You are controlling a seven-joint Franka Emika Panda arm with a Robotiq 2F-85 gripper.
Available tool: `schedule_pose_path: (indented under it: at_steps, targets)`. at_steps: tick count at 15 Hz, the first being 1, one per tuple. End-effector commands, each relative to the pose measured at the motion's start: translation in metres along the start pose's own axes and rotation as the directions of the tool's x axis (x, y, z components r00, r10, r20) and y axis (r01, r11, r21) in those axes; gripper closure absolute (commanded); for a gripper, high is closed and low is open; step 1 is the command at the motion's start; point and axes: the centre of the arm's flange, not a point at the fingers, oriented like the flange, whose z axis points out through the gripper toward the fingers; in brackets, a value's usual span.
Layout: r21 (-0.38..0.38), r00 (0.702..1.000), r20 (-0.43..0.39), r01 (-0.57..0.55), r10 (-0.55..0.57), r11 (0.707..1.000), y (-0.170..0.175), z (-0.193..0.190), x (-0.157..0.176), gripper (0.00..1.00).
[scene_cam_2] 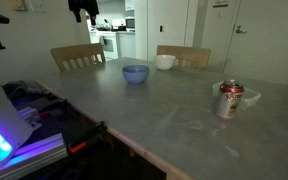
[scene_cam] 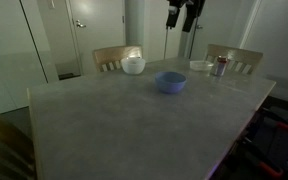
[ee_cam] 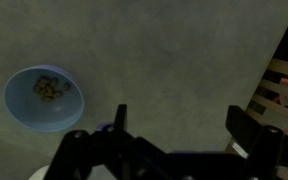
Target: Shift the colorless bowl from the right end of the table to the left end, grab the canned bottle and position it next to the colorless bowl. Afterward, move the purple bowl to the right end and place the white bowl next to it
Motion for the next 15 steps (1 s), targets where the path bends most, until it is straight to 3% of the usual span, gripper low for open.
schedule_pose_path:
  at_steps: [1, 9, 15]
  targets:
    - [0.000, 1.000, 0.000, 0.000, 0.000, 1.000, 0.000, 0.000, 0.000, 0.00]
    - [0.000, 1.000, 0.000, 0.000, 0.000, 1.000, 0.000, 0.000, 0.000, 0.00]
    - [-0.119, 0.994, 0.043, 0.104, -0.100, 0.987, 0.039, -0.002, 0.043, 0.00]
